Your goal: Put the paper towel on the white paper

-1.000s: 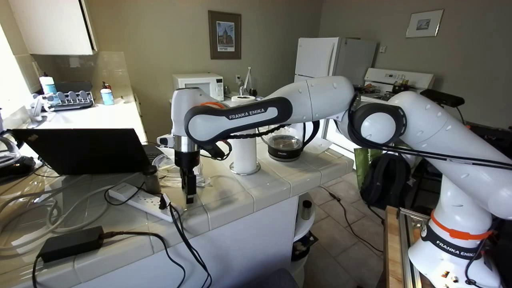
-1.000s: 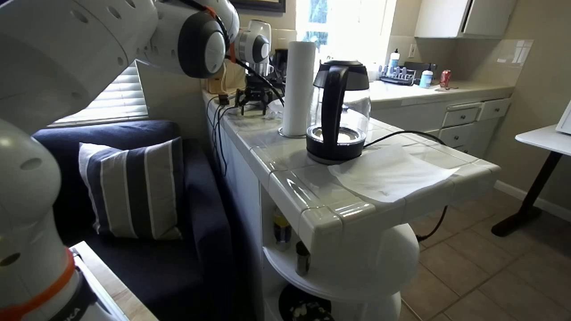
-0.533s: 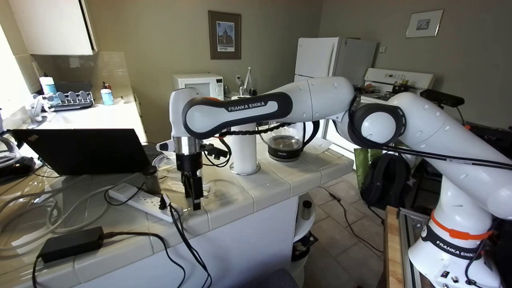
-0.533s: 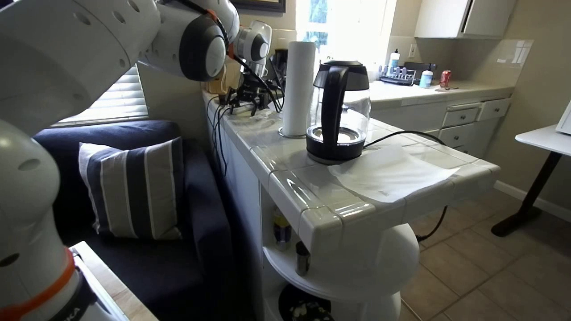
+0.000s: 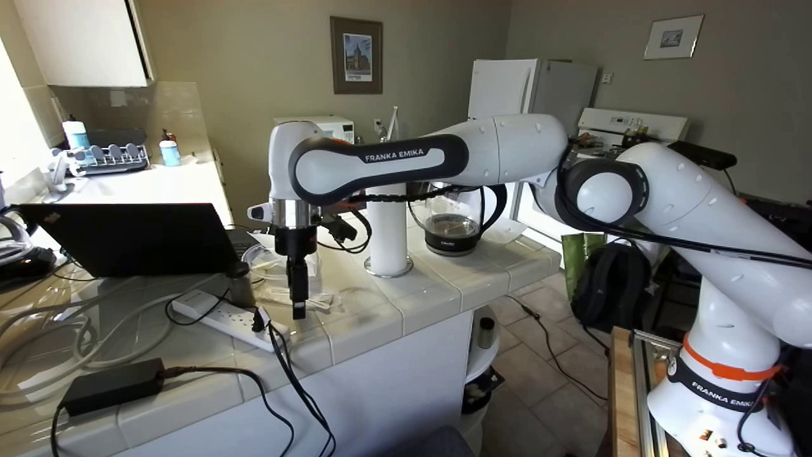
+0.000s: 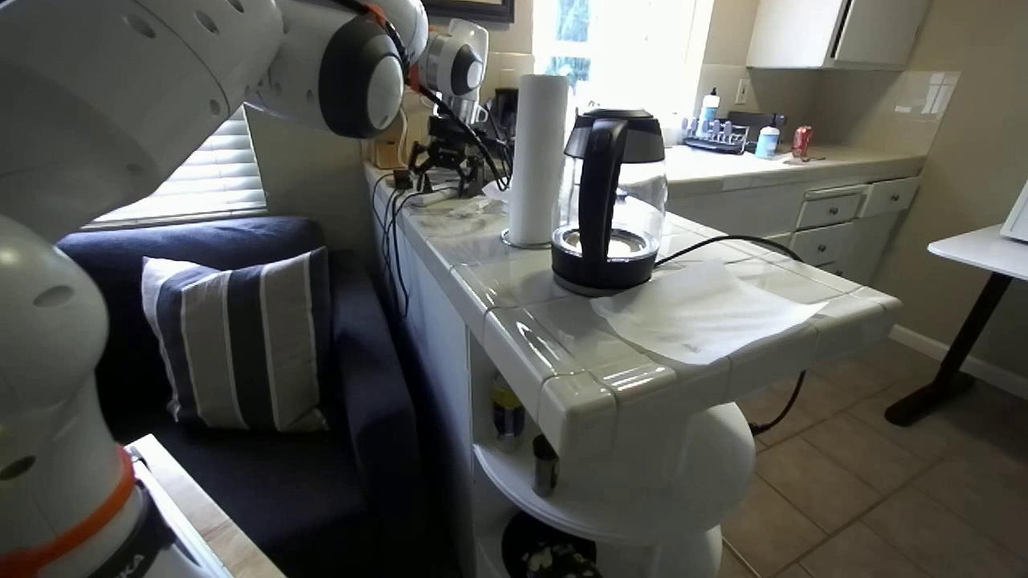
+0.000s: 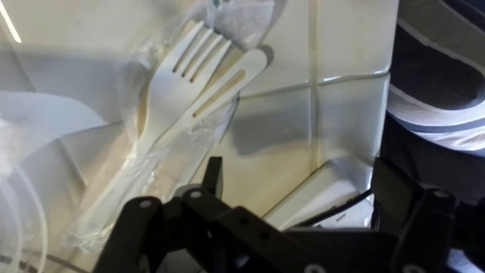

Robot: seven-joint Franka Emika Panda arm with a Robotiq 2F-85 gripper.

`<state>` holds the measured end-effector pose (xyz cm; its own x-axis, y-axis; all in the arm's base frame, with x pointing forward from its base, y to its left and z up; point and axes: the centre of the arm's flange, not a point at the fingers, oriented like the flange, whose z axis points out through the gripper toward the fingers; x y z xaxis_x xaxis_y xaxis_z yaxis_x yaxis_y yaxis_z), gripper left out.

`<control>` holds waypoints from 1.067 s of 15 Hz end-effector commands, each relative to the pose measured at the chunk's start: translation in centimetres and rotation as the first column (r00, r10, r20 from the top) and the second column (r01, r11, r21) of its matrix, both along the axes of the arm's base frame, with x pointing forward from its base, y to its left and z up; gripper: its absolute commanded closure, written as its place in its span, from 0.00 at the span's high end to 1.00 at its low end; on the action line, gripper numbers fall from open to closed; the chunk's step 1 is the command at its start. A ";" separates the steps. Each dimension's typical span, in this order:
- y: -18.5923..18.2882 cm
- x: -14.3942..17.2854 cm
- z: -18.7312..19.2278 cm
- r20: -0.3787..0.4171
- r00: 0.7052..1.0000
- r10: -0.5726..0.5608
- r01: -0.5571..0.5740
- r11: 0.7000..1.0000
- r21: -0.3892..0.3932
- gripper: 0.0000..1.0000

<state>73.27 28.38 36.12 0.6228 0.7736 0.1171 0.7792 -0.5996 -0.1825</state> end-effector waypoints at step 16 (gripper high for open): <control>0.9 4.3 -2.2 0.190 0.898 -0.397 0.435 0.867 -0.244 1.00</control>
<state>74.09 27.73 34.47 0.8668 0.4985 0.0142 0.4969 -0.8657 0.0605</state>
